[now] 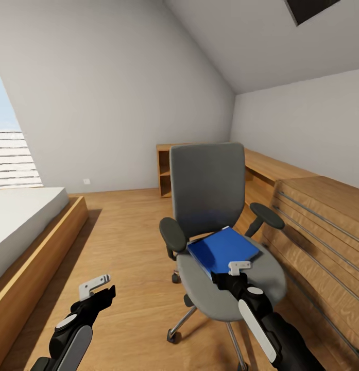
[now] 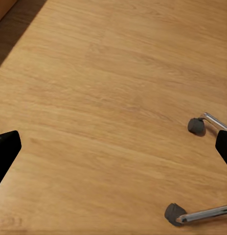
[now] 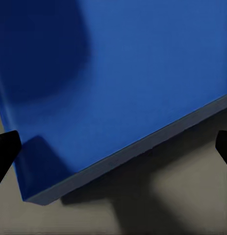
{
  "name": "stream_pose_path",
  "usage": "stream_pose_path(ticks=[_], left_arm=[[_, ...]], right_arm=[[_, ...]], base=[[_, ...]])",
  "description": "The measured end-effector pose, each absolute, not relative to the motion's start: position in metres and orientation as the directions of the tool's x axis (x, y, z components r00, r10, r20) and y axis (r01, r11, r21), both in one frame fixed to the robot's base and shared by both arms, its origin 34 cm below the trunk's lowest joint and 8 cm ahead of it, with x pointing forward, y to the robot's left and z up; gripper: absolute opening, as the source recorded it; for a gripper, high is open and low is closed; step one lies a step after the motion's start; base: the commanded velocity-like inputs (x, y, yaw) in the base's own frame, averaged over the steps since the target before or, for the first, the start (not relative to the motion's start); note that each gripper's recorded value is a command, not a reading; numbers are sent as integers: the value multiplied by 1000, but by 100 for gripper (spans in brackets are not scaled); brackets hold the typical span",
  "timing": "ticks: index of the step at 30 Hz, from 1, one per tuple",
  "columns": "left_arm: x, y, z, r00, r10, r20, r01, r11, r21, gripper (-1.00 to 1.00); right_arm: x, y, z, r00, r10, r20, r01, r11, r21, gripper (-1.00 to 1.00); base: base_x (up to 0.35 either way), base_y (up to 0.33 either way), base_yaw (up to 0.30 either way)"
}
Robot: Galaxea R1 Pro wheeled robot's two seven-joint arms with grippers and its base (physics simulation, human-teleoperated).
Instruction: In the bedroom, organize the workspace by keeping the computer under the desk, ensuring the monitor is on the desk, placing the keyboard on the desk next to the monitor, placing the mouse on the desk next to the keyboard, moving the folder from the swivel chair onto the desk next to the mouse, stacking the notebook on top of the folder with the pen on top of the notebook, and positioning the swivel chair next to the desk.
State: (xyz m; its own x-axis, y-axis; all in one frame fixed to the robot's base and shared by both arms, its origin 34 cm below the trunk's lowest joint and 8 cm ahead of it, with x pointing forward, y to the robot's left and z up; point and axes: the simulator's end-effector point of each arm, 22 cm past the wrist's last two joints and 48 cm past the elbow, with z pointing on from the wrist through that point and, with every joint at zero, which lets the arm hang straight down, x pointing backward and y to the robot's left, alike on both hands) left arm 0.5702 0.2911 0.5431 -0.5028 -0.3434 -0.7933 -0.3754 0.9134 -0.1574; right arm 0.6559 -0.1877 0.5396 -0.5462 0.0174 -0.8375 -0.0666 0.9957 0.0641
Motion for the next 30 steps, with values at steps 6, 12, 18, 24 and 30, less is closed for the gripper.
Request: stream_pose_path(ticks=[6, 12, 18, 24, 30], left_arm=[[570, 291, 543, -503, -343, -793, -375, 913, -157, 100], [570, 291, 543, -504, -343, -793, -375, 914, -157, 100], [570, 291, 543, -504, -343, -793, -375, 914, -157, 100], [573, 291, 554, -504, -342, -793, -375, 914, -156, 100], [576, 291, 567, -504, -342, -793, -375, 914, -156, 100]], right_arm=[[656, -188, 540, -546, 18, -837, -66, 996, 65, 100], [656, -187, 540, -546, 19, -838, -67, 996, 66, 100], [656, -188, 540, -546, 19, -837, -66, 996, 66, 100], [655, -189, 540, -567, 21, -823, -62, 996, 68, 100], [657, -191, 549, -574, 16, -819, -59, 996, 61, 100]], base=[[-6, 0, 0], [-1, 0, 0], [0, 0, 0], [0, 0, 0], [0, 0, 0]])
